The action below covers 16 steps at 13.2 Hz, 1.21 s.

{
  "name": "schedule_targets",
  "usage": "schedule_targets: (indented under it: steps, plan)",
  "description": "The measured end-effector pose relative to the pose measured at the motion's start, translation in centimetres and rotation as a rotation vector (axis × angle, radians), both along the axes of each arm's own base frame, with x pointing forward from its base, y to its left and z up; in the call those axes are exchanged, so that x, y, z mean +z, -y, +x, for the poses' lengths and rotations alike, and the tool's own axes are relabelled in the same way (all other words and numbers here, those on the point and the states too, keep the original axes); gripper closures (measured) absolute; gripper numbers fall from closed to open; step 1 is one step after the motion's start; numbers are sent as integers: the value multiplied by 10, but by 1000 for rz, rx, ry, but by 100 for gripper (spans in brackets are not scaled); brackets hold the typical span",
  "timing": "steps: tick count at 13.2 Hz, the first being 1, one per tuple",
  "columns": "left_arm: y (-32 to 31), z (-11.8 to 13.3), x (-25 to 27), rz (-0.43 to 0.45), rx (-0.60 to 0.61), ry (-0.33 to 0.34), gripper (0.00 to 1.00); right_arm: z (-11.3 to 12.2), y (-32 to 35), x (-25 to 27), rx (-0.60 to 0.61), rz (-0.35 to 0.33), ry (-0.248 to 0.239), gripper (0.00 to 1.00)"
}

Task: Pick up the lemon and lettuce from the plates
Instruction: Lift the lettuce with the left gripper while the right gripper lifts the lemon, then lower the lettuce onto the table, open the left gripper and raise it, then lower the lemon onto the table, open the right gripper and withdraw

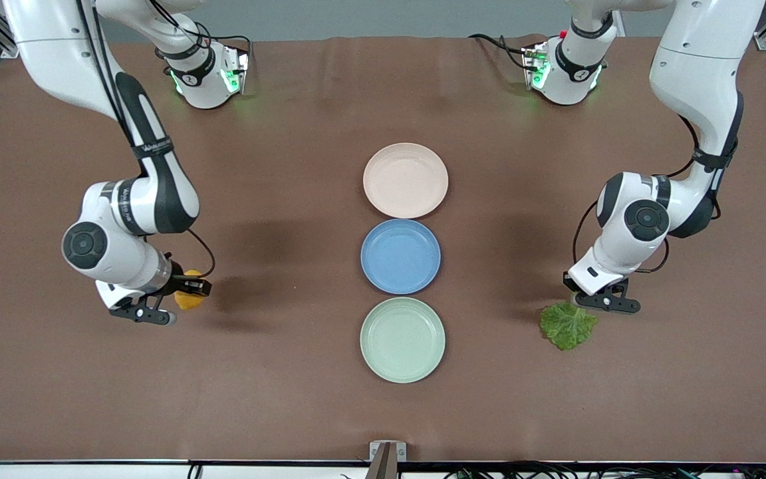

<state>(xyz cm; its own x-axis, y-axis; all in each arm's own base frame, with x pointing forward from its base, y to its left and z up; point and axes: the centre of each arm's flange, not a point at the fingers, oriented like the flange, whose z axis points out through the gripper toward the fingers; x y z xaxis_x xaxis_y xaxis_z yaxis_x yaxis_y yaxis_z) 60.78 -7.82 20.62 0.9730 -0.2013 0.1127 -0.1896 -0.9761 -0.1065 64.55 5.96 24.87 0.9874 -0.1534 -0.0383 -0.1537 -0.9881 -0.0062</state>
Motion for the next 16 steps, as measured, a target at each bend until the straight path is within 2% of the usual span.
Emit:
schedule_targets:
  steps: [3,4,7,10,11,12,14,16]
  plan:
    - [-20,1,17,-1,33,21,87,-3,8,-38,15,-4,-31,39]
    - [-25,2,24,-1,41,31,80,-4,7,-45,17,-4,-40,39]
    - [-11,8,66,-6,31,62,47,-7,8,-63,15,-8,-59,39]
    - [-1,16,148,36,48,26,15,-7,8,-63,15,-8,-58,39]
    - [-1,18,183,55,63,7,4,-7,9,-64,15,-8,-57,35]
    - [-2,19,217,70,77,-4,0,-6,9,-63,14,-8,-53,25]
    - [-6,26,280,82,107,12,0,2,8,-55,16,-6,-30,2]
    - [-9,28,331,82,133,21,0,14,6,-36,23,-2,-15,0]
